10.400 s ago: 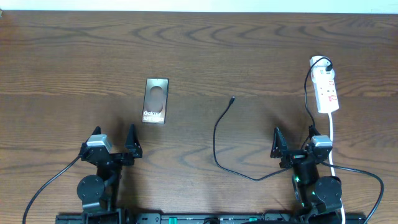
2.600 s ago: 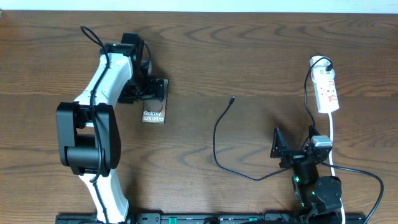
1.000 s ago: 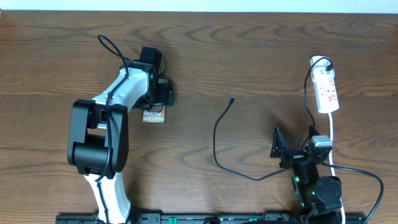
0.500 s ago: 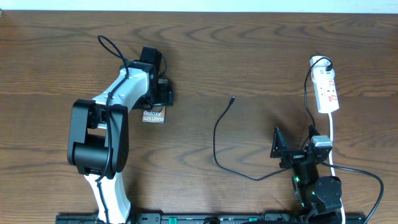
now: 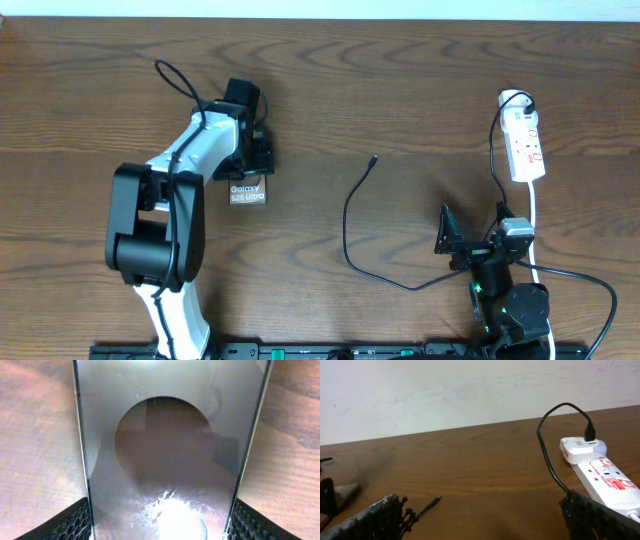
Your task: Plug charger to phone and switch on socket
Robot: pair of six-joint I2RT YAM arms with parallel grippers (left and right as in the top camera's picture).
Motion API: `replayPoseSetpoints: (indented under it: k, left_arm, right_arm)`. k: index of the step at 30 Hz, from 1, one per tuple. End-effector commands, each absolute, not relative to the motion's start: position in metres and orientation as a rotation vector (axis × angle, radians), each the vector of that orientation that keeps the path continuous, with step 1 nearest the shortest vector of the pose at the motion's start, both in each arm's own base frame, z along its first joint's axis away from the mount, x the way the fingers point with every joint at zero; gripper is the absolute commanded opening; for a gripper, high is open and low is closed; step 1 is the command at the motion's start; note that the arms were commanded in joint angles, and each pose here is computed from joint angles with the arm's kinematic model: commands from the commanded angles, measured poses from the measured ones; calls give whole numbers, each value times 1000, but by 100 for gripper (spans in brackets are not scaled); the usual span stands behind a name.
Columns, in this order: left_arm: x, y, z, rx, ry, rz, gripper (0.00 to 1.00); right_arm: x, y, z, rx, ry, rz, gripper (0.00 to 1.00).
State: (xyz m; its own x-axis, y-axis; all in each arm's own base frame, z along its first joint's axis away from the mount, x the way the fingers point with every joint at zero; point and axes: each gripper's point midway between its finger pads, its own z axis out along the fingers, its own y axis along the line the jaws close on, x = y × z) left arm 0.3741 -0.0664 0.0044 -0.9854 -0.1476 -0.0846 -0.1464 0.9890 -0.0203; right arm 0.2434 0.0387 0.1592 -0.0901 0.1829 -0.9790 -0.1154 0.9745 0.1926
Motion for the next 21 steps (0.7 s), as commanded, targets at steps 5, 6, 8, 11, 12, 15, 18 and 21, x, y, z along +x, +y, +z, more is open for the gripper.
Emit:
replayPoseSetpoints:
  k: [5, 6, 8, 11, 12, 15, 18, 21]
  left_arm:
    - [381, -56, 83, -420, 2862, -124, 70]
    - [379, -58, 88, -424, 2861, -166, 70]
    - [375, -61, 95, -437, 2864, -244, 70]
    - [374, -56, 94, -465, 2869, -271, 70]
    - [374, -56, 94, -465, 2872, -270, 70]
    - [372, -60, 94, -449, 2882, -297, 70]
    - [372, -68, 96, -428, 2884, -368, 70]
    - [372, -81, 99, -355, 2886, -472, 70]
  right_arm:
    - [245, 28, 164, 111, 1616, 214, 99]
    - [245, 28, 165, 121, 1610, 224, 99]
    - [244, 28, 162, 125, 1624, 225, 99]
    - [245, 26, 166, 132, 1606, 222, 99]
    - [245, 26, 167, 132, 1602, 223, 99]
    - [244, 33, 173, 116, 1581, 272, 99]
    - [238, 66, 179, -60, 1567, 403, 99]
    - [230, 81, 189, -137, 1587, 474, 99]
